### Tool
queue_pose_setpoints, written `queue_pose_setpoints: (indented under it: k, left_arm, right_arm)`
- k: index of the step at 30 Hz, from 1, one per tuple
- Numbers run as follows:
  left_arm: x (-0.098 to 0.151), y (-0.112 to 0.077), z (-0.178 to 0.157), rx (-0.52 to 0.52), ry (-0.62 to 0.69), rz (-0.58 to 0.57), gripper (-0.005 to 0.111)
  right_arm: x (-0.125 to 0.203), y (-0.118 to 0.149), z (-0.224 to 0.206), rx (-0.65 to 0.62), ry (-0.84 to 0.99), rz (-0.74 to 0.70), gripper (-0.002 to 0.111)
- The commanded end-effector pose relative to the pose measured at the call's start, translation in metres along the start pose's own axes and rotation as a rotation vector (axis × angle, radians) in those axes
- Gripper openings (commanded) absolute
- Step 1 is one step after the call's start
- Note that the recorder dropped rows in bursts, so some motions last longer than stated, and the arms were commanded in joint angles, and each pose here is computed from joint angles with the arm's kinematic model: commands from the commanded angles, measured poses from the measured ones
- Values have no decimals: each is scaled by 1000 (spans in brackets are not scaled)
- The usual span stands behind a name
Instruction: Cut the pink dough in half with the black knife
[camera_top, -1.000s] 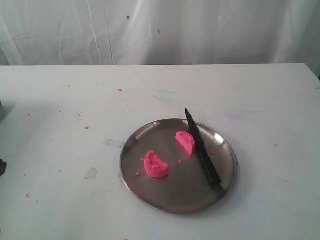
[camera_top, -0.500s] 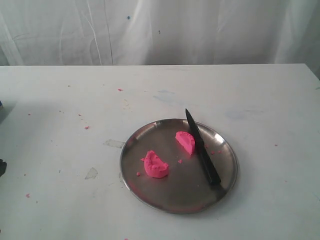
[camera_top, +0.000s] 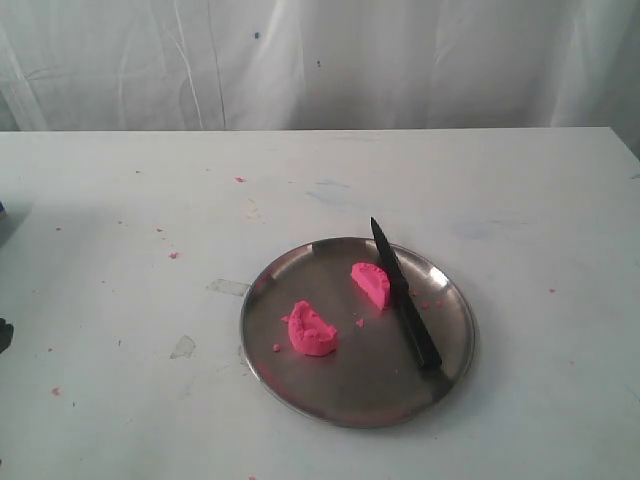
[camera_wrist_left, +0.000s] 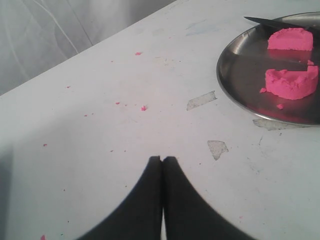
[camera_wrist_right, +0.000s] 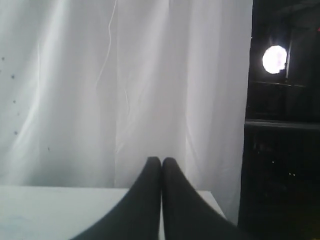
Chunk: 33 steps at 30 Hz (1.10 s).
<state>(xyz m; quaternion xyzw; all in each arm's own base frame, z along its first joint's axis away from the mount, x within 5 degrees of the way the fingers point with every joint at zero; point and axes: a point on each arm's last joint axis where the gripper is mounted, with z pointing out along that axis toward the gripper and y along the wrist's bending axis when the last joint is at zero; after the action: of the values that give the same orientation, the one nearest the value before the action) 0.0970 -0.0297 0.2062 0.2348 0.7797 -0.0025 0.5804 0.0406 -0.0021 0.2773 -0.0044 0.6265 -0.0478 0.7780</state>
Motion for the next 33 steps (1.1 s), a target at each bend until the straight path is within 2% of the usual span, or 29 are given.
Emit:
queue_pose_setpoints:
  k: [1,3,6,8,13,16,33]
  left_arm:
    - [2,0,-1,-2,0,-6,0]
    - [2,0,-1,-2,0,-6,0]
    - [2,0,-1,-1,2,-7,0]
    - [2,0,-1,-1,2,-7,0]
    - [2,0,-1,-1,2,-7,0]
    - [2,0,-1,-1,2,-7,0]
    - [2,0,-1,-1,2,-7,0]
  right_arm:
    - [40,1,1,17,110,75,0]
    - [57,3,1,15,134,155,0]
    - [69,4,1,14,161,159,0]
    - [79,3,-1,29,275,128,0]
    - [88,2,-5,16,385,-34,0]
    - [93,2,-7,16,447,-40,0]
    - [93,2,-7,15,443,-37,0]
